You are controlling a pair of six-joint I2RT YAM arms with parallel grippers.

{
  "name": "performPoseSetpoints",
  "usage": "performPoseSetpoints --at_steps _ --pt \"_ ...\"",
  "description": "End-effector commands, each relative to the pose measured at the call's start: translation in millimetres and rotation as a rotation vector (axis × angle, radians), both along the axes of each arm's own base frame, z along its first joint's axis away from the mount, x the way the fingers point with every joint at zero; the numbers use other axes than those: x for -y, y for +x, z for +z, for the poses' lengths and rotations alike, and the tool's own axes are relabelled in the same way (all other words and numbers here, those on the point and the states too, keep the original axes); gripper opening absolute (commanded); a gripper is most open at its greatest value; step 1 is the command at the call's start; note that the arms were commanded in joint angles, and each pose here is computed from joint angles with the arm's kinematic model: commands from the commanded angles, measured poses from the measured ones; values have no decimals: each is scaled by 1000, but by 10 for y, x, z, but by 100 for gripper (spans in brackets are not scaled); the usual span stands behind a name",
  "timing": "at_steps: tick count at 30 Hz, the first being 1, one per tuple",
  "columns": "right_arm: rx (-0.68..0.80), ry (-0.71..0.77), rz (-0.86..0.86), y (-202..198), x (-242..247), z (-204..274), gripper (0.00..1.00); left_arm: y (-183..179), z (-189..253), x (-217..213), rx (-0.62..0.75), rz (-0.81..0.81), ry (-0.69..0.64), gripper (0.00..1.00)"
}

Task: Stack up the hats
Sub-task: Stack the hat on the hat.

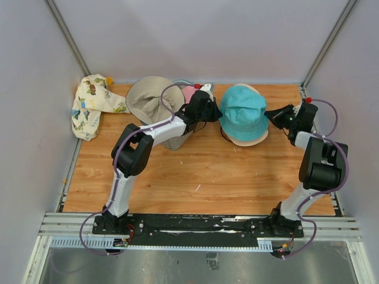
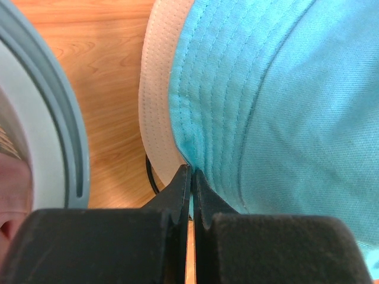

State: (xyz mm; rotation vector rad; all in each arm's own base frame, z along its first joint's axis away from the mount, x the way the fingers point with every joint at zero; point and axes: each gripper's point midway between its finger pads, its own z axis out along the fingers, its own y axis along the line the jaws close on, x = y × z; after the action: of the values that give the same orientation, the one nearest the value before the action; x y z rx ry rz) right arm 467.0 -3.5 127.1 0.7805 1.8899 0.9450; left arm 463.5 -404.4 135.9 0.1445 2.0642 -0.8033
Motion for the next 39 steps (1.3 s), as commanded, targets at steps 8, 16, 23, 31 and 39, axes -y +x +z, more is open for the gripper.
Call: performPoseSetpoints --at_steps 8,16,23,31,39 --pt "-159 -113 -25 21 55 -312 0 -214 -713 -17 -125 -37 145 1" --pt "-173 -143 -11 249 10 -306 0 -437 -861 11 -153 -69 148 1" --pt "-130 -178 26 544 -74 -91 0 -685 -910 35 -176 -97 103 0" --pt "-91 -206 107 756 -287 55 1 -835 -887 141 -189 -131 61 1" --pt "-40 -212 127 715 -339 263 33 -902 -683 5 -155 -86 22 40"
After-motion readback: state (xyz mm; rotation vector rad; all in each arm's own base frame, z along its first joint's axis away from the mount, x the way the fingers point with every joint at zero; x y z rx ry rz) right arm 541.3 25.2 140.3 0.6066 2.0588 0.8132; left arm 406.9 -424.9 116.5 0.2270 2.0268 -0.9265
